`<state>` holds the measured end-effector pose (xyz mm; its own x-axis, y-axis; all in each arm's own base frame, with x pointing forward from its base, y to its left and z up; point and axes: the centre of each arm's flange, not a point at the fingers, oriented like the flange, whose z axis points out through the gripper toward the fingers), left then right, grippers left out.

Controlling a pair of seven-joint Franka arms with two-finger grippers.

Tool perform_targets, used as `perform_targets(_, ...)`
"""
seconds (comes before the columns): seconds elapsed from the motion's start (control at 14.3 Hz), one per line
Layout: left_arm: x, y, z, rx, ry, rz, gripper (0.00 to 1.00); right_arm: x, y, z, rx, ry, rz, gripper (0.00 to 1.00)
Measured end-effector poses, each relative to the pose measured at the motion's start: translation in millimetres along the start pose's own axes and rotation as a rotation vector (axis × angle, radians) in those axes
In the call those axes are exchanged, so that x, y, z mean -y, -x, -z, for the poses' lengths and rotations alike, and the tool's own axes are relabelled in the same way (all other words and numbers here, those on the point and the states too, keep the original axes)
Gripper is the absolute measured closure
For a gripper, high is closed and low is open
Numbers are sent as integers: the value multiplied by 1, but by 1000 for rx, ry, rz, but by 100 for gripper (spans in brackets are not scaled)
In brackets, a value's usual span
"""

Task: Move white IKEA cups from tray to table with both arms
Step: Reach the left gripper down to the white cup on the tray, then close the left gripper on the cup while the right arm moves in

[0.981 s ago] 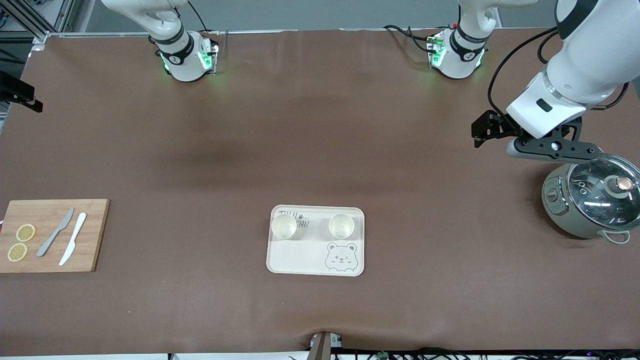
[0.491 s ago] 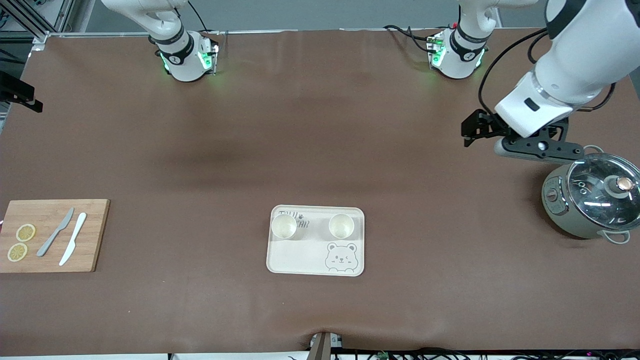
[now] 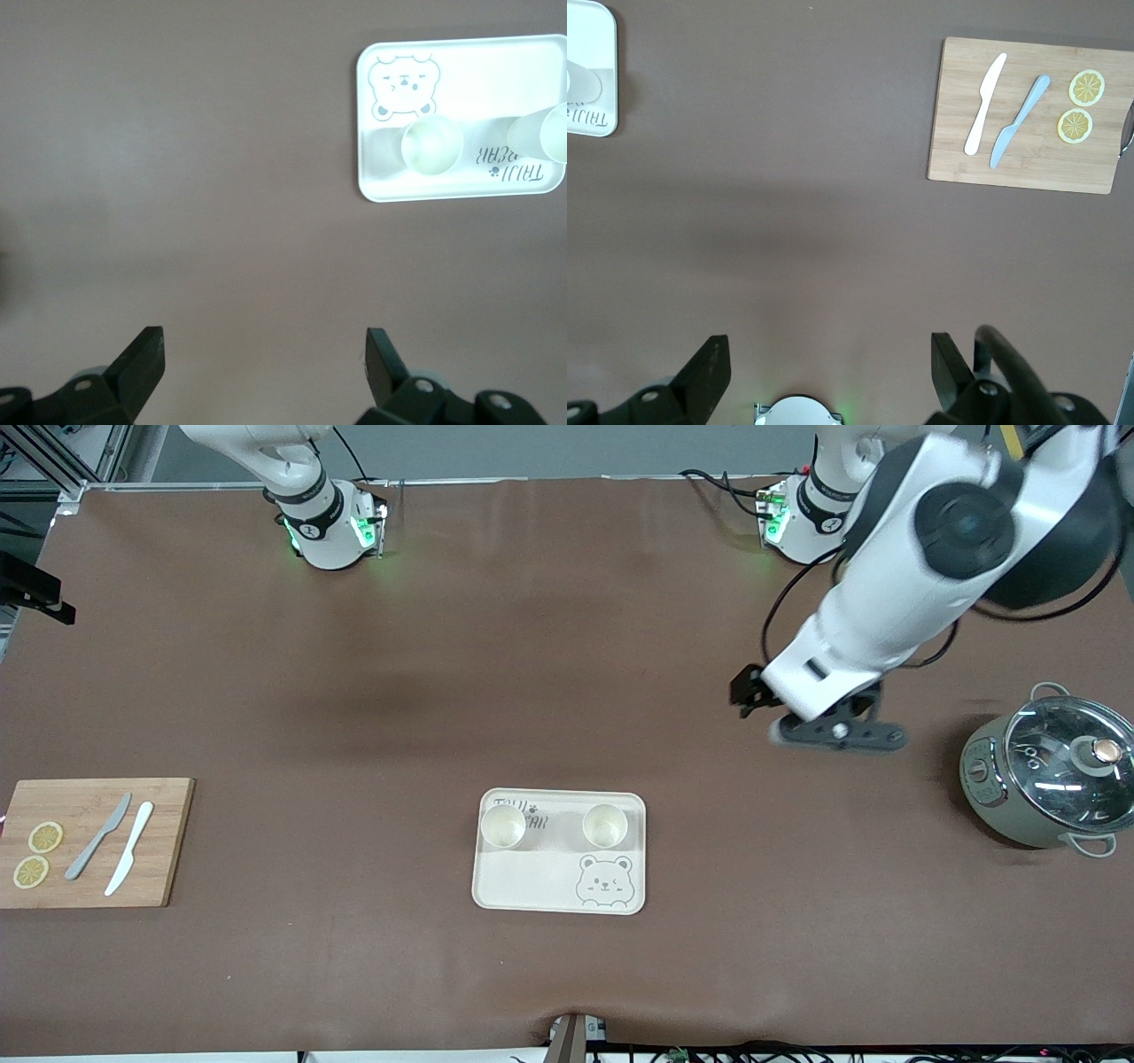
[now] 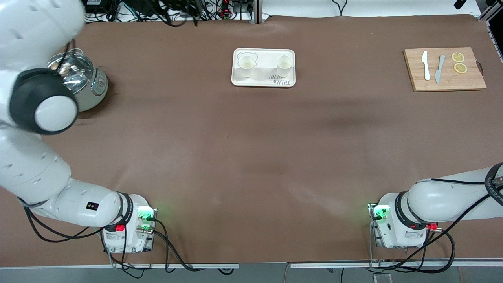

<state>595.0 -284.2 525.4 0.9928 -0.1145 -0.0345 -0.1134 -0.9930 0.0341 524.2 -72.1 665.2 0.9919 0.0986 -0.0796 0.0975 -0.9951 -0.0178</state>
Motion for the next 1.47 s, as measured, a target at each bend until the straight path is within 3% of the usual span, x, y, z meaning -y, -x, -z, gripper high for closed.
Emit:
perform_targets(0.56, -72, -41, -95, 8, 17, -27, 0, 0, 0, 0, 0, 0, 0, 0)
perform_targets(0.84, -105, -51, -139, -50, -26, -51, 0, 0, -1, -1, 3, 0, 0, 0)
perform_targets(1.47, -113, -77, -238, -113, 1, -58, 0, -2, -26, -37, 68, -3, -2, 0)
